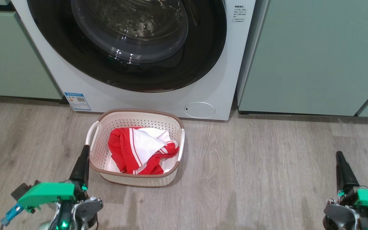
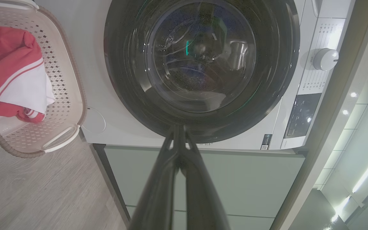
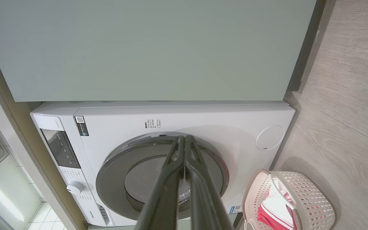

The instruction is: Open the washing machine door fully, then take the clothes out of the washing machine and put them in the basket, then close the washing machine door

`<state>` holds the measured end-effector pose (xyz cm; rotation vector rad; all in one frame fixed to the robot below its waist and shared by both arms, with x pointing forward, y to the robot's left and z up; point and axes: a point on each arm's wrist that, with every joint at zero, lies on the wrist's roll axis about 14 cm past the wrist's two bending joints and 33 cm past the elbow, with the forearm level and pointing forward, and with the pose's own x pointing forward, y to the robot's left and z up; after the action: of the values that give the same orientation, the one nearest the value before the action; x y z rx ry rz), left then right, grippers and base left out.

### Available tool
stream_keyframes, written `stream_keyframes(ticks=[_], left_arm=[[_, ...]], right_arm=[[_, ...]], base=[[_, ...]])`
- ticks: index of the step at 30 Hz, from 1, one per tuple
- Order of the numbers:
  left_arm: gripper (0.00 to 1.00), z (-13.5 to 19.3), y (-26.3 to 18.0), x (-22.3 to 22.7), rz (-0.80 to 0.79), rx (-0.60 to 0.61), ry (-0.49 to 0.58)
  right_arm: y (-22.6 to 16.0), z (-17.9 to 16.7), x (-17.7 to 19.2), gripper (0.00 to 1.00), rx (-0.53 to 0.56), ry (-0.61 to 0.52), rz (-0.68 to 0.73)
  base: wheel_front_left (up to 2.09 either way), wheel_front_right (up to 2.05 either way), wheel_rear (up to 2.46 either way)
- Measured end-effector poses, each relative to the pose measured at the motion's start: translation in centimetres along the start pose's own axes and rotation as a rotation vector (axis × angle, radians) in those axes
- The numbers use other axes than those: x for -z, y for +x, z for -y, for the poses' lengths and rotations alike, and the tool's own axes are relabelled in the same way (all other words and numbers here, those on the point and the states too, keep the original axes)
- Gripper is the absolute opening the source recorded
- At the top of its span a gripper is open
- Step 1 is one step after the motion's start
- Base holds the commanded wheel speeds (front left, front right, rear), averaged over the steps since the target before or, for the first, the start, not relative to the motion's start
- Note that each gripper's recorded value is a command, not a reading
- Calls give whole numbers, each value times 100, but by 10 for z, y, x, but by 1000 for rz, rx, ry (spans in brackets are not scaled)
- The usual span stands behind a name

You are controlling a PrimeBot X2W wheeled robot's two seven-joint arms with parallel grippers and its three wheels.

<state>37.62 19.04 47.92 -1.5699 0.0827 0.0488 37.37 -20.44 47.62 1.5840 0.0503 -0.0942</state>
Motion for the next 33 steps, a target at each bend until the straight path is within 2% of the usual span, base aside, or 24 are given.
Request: stream_keyframes(ticks=[33], left_arm=[[0,0,0,0,0,0,0]], right_arm=[[0,0,0,0,0,0,0]], base=[[0,0,0]])
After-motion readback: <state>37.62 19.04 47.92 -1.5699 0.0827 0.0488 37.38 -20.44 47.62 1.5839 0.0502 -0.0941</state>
